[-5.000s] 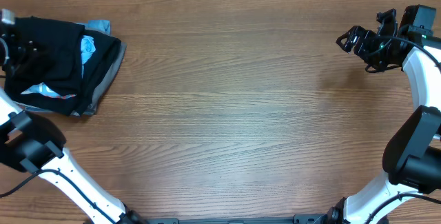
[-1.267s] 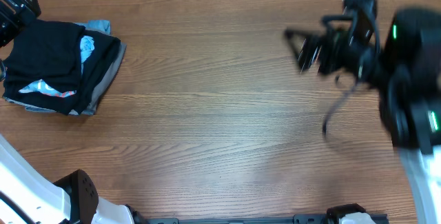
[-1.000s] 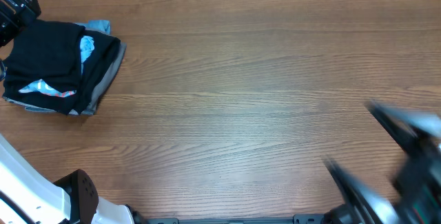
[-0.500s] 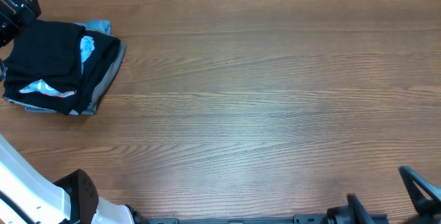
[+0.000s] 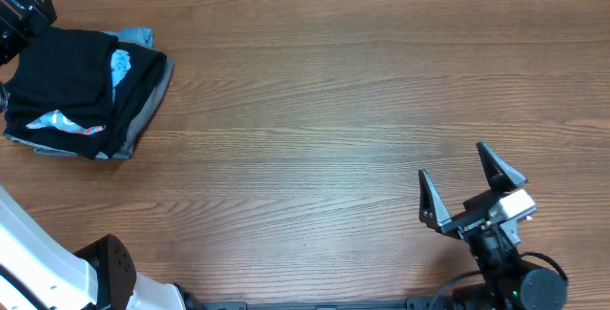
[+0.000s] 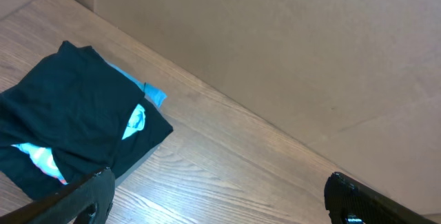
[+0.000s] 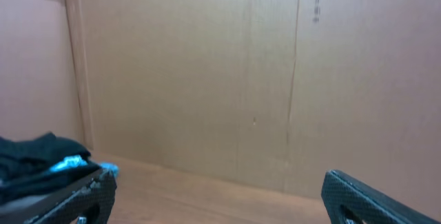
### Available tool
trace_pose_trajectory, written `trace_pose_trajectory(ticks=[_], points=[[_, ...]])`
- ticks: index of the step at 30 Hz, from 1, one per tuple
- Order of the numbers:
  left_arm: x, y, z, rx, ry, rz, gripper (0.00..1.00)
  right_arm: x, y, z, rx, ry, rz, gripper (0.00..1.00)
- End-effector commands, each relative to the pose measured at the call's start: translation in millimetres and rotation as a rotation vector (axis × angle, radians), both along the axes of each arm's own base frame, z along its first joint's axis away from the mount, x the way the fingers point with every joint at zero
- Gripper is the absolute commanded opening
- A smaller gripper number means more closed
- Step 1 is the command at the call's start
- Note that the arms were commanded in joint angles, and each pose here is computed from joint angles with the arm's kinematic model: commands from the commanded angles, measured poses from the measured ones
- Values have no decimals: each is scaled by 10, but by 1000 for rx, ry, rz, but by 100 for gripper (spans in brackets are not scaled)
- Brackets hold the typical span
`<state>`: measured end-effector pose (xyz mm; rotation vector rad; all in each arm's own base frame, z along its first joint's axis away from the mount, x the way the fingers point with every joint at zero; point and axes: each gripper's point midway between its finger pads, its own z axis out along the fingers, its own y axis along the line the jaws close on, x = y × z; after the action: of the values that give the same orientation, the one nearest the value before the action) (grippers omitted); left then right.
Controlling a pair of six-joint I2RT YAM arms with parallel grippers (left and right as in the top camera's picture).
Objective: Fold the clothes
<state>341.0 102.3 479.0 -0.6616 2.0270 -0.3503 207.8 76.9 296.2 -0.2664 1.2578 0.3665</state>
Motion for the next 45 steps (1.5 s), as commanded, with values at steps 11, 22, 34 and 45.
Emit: trace_pose_trajectory(ticks=[11,22,34,45], points=[[-36,-4,43,4,-13,5,100,296,-154,-1002,-12,220,-116,100],[-36,-4,43,4,-13,5,100,307,-163,-1239,-33,315,-123,100],[-36,-4,43,4,-13,5,100,308,-164,-1239,-33,315,-123,100],[-39,-9,46,5,-13,4,100,308,-164,-1239,-33,315,-123,100]])
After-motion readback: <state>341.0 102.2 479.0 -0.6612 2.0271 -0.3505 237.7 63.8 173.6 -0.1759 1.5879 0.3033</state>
